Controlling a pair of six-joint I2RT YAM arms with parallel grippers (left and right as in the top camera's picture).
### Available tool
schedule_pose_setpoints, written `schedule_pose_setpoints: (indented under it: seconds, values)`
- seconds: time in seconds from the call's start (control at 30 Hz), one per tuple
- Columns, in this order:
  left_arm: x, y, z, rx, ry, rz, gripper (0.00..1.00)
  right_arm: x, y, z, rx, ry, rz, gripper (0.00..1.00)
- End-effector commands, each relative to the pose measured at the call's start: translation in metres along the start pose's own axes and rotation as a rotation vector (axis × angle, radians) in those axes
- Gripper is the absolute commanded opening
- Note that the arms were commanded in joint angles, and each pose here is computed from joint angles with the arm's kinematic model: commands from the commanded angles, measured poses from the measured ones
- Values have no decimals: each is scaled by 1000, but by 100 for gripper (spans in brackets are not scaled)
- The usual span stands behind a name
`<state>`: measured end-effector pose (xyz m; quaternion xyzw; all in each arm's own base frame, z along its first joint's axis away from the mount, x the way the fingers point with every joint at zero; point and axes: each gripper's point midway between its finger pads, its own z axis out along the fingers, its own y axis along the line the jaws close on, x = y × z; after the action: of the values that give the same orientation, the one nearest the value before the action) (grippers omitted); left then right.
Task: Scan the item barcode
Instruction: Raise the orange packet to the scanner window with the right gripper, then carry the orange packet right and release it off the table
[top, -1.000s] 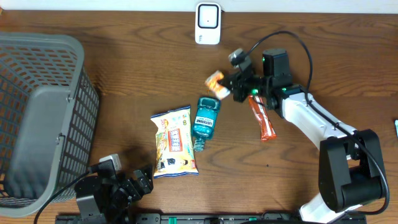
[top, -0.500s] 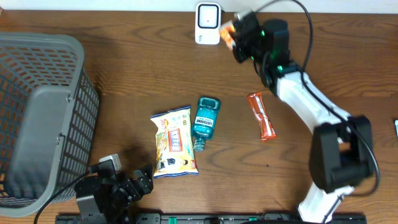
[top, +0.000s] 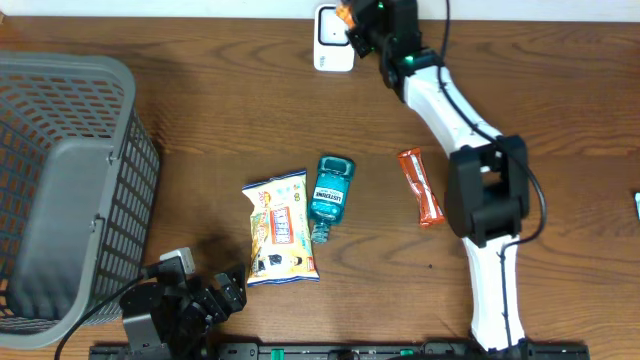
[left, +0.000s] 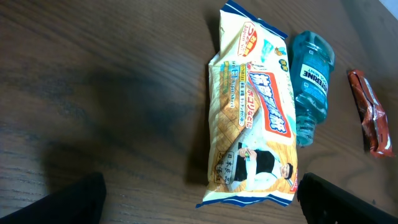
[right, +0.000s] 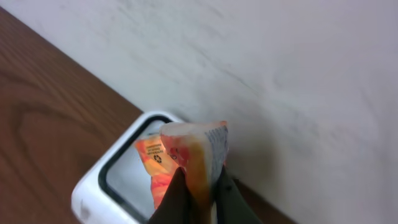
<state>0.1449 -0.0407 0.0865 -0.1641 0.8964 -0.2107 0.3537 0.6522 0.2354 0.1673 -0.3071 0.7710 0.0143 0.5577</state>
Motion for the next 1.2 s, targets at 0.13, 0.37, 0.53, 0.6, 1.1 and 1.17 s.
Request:
schedule_pose_setpoints:
  seconds: [0.13,0.37,0.53,0.6,1.1,1.17]
  values:
    - [10,3,1,-5,39,-2,98,4,16,19,97,39,-168,1]
    - [10,3,1,-5,39,-2,99,12,25,24,106,63,-227,1]
    - [10,3,1,-5,39,-2,98,14,6,20,209,97,-217,1]
    - [10,3,1,-5,39,-2,98,17,-3,16,252,127,-187,1]
    - [10,3,1,-5,39,-2,98,45,-155,-108,570,425,98,1]
    - [10,3,1,-5,39,-2,98,68,-178,-128,592,502,124,1]
